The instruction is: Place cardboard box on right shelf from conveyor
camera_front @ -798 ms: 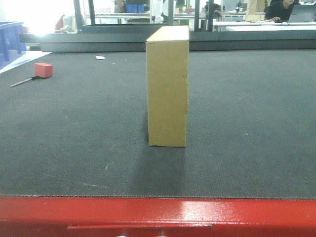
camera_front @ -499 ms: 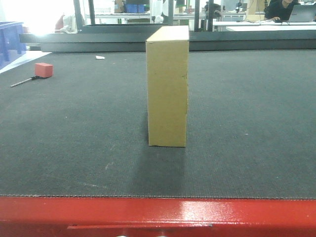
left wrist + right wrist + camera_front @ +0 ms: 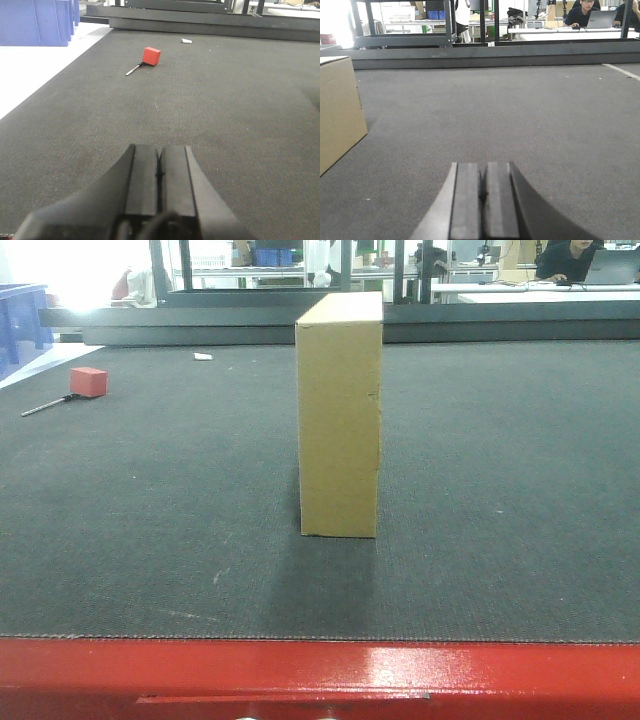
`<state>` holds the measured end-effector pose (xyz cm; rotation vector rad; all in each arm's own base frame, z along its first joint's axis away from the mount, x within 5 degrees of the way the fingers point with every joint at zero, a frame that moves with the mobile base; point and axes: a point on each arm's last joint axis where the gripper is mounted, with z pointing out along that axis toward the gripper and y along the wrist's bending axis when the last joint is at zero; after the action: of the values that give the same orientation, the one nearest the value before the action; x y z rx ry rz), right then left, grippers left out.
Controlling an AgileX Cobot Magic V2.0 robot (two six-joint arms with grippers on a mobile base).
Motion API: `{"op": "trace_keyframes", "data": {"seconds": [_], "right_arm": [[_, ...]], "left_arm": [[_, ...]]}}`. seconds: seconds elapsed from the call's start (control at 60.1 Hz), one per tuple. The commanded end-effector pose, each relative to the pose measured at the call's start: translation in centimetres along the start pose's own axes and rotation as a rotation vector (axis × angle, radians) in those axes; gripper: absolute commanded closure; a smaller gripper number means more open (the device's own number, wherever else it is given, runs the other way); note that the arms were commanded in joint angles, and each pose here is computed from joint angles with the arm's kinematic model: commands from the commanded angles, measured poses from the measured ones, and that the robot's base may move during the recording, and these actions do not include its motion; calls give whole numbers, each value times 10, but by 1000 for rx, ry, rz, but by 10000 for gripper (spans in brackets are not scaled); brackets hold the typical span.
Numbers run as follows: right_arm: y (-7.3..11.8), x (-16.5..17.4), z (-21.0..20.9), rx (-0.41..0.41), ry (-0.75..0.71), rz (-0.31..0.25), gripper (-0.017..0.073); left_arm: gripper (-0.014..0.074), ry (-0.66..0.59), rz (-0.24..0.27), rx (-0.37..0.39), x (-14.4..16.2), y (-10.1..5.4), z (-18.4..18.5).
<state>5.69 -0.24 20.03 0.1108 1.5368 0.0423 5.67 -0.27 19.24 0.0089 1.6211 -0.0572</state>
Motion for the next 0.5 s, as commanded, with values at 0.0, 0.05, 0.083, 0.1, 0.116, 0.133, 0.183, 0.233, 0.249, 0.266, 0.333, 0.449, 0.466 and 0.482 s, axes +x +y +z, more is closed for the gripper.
{"op": "trace_keyframes", "data": {"seconds": [0.0, 0.05, 0.083, 0.1, 0.116, 0.133, 0.183, 0.233, 0.249, 0.266, 0.333, 0.449, 0.466, 0.482], "right_arm": [[0, -11, -2, 2, -120, -20, 515], [0, -12, -2, 2, -127, -20, 515], [0, -13, -2, 2, -136, -20, 515], [0, -13, -3, 2, -143, -20, 515], [0, -14, -3, 2, -149, -20, 515], [0, -15, -3, 2, -156, -20, 515], [0, -18, -3, 2, -184, -20, 515], [1, -23, -4, 1, -198, -17, 515], [1, -27, -5, -1, -199, -15, 515], [2, -30, -5, -2, -200, -8, 515], [4, -48, -8, -8, -189, -8, 515], [9, -88, -11, -16, -157, -10, 512], [10, -92, -9, -16, -146, -10, 511], [10, -99, -9, -17, -154, -10, 508]], "left_arm": [[710, -91, -6, -7, -6, 1, -1], [710, -91, -6, -7, -6, 1, -1], [710, -91, -6, -7, -6, 1, -1], [709, -91, -6, -7, -6, 1, -1], [710, -91, -6, -7, -6, 1, -1], [709, -91, -6, -7, -6, 1, -1], [710, -91, -6, -7, -6, 1, -1], [710, -91, -6, -7, -6, 1, -1], [710, -91, -6, -7, -6, 1, -1], [710, -91, -6, -7, -6, 1, -1], [710, -91, -6, -7, -6, 1, -1], [710, -91, -6, -7, -6, 1, -1], [710, -91, -6, -7, -6, 1, -1], [710, -91, -6, -7, -6, 1, -1]]}}
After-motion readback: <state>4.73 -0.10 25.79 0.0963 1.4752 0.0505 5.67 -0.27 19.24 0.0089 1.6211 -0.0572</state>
